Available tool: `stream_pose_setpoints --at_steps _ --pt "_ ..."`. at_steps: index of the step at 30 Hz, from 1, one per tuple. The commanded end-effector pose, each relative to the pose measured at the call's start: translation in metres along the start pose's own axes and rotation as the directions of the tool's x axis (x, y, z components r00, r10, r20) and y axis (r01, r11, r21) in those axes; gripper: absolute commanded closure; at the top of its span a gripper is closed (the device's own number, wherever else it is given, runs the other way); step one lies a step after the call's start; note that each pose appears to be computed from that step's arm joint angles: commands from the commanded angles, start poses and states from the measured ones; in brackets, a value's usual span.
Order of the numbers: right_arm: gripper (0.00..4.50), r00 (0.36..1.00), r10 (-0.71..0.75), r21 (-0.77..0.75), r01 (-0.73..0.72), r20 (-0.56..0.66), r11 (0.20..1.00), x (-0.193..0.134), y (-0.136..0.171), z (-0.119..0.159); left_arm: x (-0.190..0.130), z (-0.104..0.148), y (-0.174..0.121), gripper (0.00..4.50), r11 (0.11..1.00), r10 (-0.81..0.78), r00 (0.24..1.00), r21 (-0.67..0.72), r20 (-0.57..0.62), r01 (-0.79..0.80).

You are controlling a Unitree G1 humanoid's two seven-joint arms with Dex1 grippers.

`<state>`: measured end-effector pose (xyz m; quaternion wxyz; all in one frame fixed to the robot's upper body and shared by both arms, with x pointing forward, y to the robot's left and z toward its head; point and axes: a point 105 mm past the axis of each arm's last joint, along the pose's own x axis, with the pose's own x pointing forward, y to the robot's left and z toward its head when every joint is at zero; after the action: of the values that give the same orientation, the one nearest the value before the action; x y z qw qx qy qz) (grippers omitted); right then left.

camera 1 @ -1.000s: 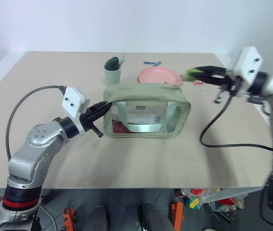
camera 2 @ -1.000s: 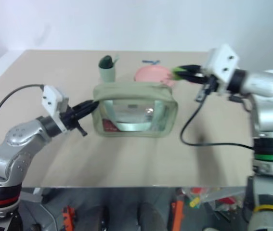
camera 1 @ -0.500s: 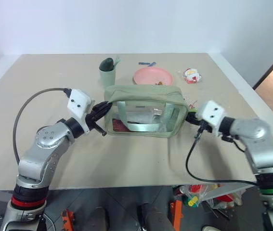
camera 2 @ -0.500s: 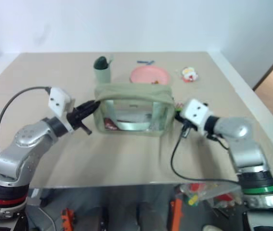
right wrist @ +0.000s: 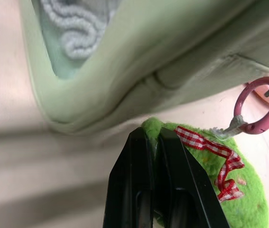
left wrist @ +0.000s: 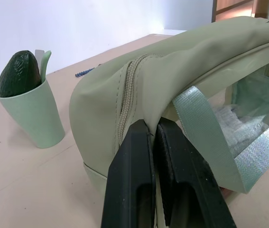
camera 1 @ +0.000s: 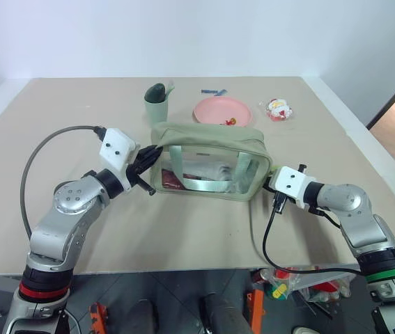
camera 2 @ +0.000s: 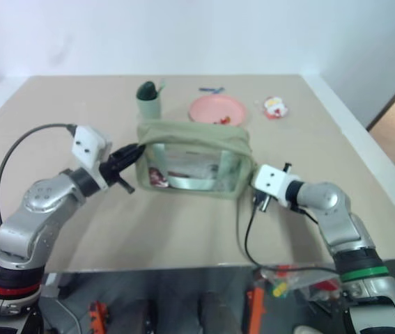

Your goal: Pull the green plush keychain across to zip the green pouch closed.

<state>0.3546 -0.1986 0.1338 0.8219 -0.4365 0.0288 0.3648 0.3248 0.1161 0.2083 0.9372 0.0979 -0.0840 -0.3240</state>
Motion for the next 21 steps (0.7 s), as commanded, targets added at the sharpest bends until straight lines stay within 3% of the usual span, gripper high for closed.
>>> stream_pose_setpoints --at_steps 1,5,13,15,21 --pt "4.49 0.997 -0.070 0.016 0.069 0.045 0.997 -0.008 -0.017 0.007 -0.002 0.009 -0.001 4.14 1.000 -0.004 0.999 -0.019 0.038 0.005" --pt "3.12 0.977 -0.141 0.150 0.117 0.162 0.982 -0.016 -0.036 0.028 -0.001 0.011 -0.004 2.80 0.998 -0.048 0.998 -0.049 0.047 0.050" --pt "0.34 0.921 -0.084 0.277 -0.027 0.381 0.961 -0.049 -0.046 0.068 -0.016 0.027 0.011 0.07 0.990 -0.107 0.991 -0.079 0.075 0.113" --pt "0.02 0.918 -0.079 0.294 -0.042 0.388 0.955 -0.058 -0.050 0.071 -0.022 0.030 0.012 0.00 0.984 -0.136 0.987 -0.103 0.084 0.144" --pt "0.02 0.935 -0.104 0.320 -0.011 0.340 0.947 -0.068 -0.059 0.065 -0.028 0.023 0.008 0.00 0.978 -0.178 0.983 -0.097 0.052 0.183"
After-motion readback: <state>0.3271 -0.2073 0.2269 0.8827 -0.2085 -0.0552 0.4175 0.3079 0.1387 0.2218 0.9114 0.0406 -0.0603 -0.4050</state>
